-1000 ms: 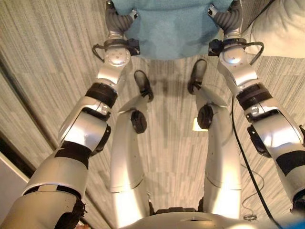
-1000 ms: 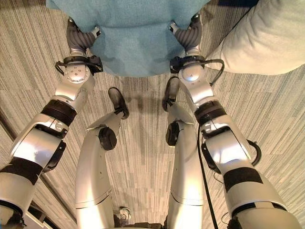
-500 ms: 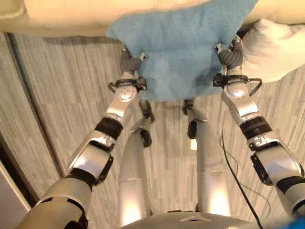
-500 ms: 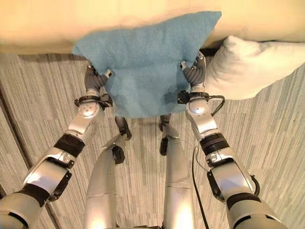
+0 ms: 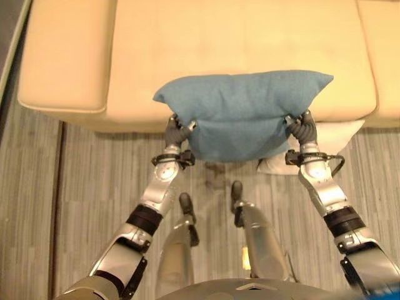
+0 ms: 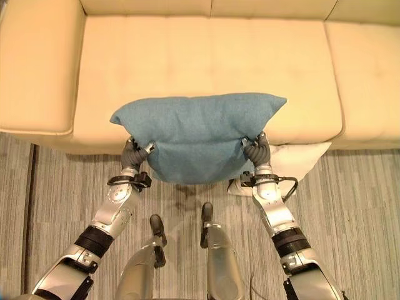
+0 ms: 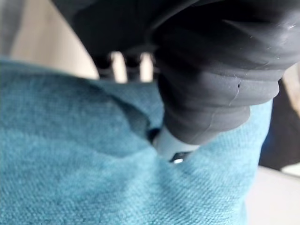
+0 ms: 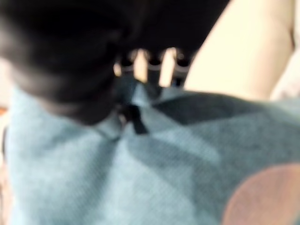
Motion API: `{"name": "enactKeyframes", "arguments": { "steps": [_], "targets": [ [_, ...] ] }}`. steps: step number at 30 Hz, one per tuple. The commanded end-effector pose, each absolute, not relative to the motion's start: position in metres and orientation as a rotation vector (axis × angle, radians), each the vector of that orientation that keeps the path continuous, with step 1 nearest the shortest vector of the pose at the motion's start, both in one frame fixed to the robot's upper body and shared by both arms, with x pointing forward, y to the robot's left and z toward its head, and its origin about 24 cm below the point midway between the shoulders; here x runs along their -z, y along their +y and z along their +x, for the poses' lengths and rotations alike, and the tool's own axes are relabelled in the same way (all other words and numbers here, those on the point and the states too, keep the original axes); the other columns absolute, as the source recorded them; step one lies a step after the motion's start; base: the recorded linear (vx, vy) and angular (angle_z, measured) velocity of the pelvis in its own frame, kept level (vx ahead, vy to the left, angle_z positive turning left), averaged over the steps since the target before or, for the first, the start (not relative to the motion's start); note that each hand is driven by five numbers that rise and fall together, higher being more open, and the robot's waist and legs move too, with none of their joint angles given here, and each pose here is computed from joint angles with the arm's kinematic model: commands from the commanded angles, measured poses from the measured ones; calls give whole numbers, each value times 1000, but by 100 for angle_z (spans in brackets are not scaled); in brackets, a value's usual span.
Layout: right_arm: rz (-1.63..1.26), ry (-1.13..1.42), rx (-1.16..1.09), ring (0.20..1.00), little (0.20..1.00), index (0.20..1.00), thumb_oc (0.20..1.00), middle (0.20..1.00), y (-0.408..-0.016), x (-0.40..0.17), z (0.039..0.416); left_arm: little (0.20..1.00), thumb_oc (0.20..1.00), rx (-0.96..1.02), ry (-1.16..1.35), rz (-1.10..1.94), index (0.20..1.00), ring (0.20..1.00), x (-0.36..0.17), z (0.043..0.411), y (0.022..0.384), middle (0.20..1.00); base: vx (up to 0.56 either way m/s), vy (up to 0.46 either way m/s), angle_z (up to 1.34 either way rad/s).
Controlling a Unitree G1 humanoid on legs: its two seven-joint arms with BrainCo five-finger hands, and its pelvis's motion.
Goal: Pick up all the scattered cushions and arrange them neatly on the sofa.
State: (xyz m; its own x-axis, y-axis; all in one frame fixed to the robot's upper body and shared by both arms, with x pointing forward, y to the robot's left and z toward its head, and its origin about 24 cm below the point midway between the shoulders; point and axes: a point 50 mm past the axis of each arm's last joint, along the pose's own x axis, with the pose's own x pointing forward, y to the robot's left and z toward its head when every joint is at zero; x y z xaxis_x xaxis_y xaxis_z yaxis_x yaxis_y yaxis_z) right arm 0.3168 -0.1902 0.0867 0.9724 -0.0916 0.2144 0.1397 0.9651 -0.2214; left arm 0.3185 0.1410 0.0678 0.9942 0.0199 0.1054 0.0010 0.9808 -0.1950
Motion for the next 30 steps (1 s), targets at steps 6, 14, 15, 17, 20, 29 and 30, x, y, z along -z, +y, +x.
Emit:
{"name": "enactKeyframes", "arguments": {
  "steps": [6, 14, 15, 17, 20, 29, 30],
  "targets": [
    [-248, -231, 37, 200, 200, 200, 200, 200, -190, -78, 298, 200, 200, 72, -90, -246, 200, 200, -47, 291, 132, 200, 128, -38, 14],
    [-202, -148, 55, 200, 200, 200, 200, 200, -197, -57, 283, 200, 200, 47, 39, -241, 200, 200, -15, 267, 141, 200, 254, 109, 11],
    [-194, -156, 60, 200, 200, 200, 200, 200, -198, -59, 283, 200, 200, 40, 43, -249, 200, 200, -14, 265, 142, 200, 286, 147, -38],
    [-185, -166, 61, 200, 200, 200, 200, 200, -198, -61, 283, 200, 200, 43, 49, -251, 200, 200, -13, 263, 142, 200, 184, 180, -35],
    [-163, -193, 54, 200, 200, 200, 200, 200, -195, -67, 286, 200, 200, 46, 51, -232, 200, 200, -12, 261, 146, 200, 168, 221, -39],
    [-182, -223, -10, 200, 200, 200, 200, 200, -185, -76, 294, 200, 200, 41, 3, -191, 200, 200, -21, 265, 154, 200, 170, 78, -24],
    [-187, -226, -15, 200, 200, 200, 200, 200, -185, -77, 294, 200, 200, 46, -4, -193, 200, 200, -22, 266, 153, 200, 268, -122, -27]
  ]
}}
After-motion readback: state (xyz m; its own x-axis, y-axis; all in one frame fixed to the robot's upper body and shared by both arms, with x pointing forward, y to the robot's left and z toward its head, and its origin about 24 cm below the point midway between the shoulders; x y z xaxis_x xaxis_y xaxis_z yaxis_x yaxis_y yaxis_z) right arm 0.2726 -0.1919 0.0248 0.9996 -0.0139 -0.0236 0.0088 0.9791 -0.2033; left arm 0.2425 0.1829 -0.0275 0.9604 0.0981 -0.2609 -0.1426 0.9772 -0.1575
